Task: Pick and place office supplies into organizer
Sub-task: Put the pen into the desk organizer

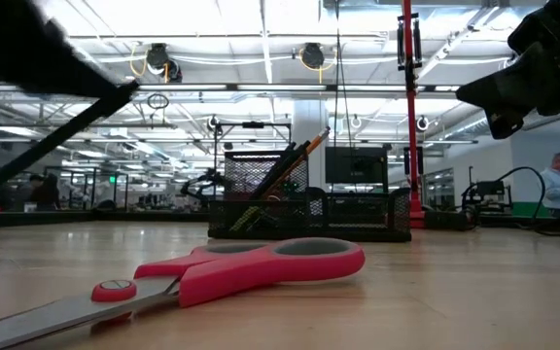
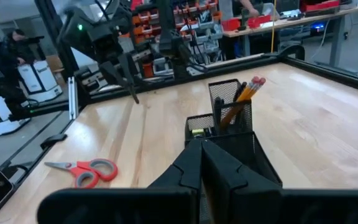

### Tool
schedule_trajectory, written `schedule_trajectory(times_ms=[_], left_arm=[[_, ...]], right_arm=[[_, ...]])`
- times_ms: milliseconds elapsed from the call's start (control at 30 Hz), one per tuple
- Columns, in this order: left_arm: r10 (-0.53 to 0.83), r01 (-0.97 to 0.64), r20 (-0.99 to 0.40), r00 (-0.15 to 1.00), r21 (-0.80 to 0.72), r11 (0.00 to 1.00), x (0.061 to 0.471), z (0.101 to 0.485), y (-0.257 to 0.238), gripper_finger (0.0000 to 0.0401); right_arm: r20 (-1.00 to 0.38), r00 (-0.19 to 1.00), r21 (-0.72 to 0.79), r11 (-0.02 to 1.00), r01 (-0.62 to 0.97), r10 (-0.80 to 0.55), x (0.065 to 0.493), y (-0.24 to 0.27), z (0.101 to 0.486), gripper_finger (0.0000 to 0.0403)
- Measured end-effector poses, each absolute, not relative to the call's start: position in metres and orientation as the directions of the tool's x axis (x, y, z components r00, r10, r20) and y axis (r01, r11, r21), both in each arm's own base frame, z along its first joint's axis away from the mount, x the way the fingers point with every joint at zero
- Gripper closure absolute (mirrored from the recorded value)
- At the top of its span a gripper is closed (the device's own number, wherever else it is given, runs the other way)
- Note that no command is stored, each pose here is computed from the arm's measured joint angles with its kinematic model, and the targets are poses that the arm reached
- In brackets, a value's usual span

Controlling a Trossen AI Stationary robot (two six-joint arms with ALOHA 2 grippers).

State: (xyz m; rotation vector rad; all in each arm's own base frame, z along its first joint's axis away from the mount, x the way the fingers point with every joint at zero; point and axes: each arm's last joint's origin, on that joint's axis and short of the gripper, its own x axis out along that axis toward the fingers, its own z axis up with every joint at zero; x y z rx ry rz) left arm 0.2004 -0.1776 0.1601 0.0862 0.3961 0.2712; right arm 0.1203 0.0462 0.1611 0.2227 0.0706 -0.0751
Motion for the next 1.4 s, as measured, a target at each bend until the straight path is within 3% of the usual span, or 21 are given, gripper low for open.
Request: schedule_trajectory(times_ms=[400,567,867,1200,1400], left_arm=[[0.115,-0.067,-0.121,0.986,0.343,0.937,0.267,0.205,-0.126,0.0386],[0.03,0.002,-0.102,0.994,0.302,0.953,0.288,0.21,-0.077,0.0394],[-0.112,0.085,0.073,0.991,0.302,0.949,0.299,0.227,-0.023,0.0394],[-0.153,0.123,0.075,0.985,0.305,0.944,0.298,0.228,0.022,0.0393],[-0.171,0.164,0.007,0.985,0.237,0.958,0.307,0.203,0.033,0.0387]], right_arm=[[-0.08,0.995,0.213,0.974,0.082,-0.067,0.12,0.046,0.161,0.0399],[-0.08,0.995,0.213,0.974,0.082,-0.067,0.12,0.046,0.161,0.0399],[-0.08,0.995,0.211,0.974,0.082,-0.066,0.12,0.046,0.161,0.0399],[-0.076,0.995,0.195,0.977,0.081,-0.067,0.12,0.046,0.161,0.0399],[-0.046,0.996,0.194,0.978,0.083,-0.076,0.121,0.045,0.165,0.0399]])
